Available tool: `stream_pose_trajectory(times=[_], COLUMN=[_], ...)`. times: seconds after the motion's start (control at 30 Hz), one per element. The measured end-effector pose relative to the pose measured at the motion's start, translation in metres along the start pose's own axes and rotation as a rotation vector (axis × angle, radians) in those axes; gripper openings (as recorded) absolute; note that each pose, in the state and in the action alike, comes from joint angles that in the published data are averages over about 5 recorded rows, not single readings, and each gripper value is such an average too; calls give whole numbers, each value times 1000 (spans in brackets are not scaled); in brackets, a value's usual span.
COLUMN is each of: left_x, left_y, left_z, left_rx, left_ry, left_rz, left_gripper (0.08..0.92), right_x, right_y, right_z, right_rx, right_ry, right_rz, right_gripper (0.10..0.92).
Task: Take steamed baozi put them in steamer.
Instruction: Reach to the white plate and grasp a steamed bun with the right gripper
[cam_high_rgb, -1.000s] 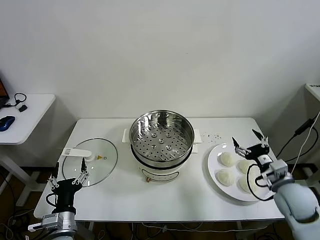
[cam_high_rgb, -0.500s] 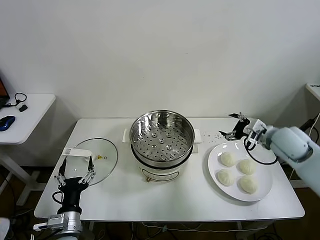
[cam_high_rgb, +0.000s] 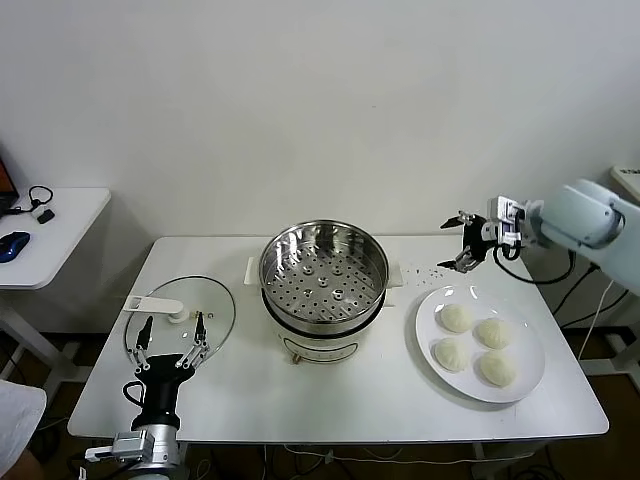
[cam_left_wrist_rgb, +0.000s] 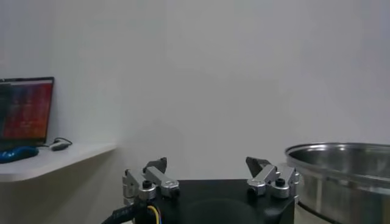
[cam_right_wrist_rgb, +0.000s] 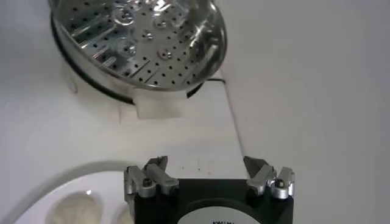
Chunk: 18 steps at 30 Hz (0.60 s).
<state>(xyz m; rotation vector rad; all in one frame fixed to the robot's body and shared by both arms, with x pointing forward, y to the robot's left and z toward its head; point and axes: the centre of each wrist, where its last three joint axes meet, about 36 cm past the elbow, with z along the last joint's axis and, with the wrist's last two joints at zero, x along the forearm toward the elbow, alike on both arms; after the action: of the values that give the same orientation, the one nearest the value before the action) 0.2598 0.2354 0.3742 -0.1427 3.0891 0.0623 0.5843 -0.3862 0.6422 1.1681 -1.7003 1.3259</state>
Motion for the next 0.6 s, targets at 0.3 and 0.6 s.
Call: stream_pose_trajectory(times=[0.3,0.6], left_x=[1,-1], left_y=[-8,-8], left_z=[1,6], left_rx=[-1,-10], left_ry=[-11,-9], left_rz=[21,23], left_gripper=[823,823], right_x=[-12,-43], right_y=[3,8], right_z=[40,62], right_rx=[-4,-13], right_ry=[144,202], right_rz=[-162,-246], right_gripper=[823,823])
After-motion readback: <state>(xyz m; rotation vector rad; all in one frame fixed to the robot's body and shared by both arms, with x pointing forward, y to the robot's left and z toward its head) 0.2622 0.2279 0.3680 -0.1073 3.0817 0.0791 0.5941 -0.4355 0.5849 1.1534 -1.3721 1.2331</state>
